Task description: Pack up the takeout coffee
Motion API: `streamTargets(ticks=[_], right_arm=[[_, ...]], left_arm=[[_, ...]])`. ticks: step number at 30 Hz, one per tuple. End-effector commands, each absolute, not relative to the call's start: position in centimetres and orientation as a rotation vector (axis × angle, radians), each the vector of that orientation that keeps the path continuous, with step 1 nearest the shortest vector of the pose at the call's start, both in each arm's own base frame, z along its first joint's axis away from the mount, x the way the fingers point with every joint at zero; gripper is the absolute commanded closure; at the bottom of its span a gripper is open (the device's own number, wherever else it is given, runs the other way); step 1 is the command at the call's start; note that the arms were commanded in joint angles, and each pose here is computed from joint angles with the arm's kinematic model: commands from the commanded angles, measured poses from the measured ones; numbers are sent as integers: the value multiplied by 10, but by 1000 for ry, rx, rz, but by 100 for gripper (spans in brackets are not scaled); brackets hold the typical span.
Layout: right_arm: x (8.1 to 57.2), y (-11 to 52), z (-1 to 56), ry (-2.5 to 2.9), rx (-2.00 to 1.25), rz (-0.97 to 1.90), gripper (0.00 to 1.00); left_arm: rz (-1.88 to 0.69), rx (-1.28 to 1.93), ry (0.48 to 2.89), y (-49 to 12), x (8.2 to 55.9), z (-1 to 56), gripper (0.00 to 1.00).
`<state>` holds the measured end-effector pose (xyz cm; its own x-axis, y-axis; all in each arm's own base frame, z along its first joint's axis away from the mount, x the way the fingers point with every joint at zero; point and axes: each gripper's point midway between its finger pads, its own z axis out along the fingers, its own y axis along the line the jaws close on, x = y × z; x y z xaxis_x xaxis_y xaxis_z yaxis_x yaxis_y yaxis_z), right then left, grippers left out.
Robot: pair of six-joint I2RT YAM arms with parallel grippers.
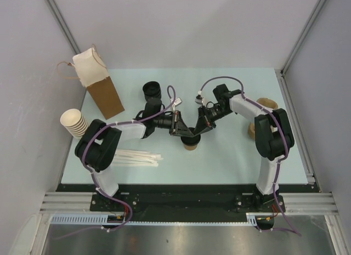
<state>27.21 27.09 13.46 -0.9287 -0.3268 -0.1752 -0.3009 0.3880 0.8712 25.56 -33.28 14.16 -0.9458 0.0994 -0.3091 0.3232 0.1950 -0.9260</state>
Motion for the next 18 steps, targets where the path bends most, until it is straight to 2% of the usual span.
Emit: streamTargets(ticks=[1, 18], right_arm=[[274, 270, 119, -2610, 573, -1573, 99], [275, 264, 80, -2629, 532, -1455, 100]], left_arm=[[-1841, 450, 2252, -339, 264, 138, 94], [-1784, 300, 2434, -326, 268, 81, 98]])
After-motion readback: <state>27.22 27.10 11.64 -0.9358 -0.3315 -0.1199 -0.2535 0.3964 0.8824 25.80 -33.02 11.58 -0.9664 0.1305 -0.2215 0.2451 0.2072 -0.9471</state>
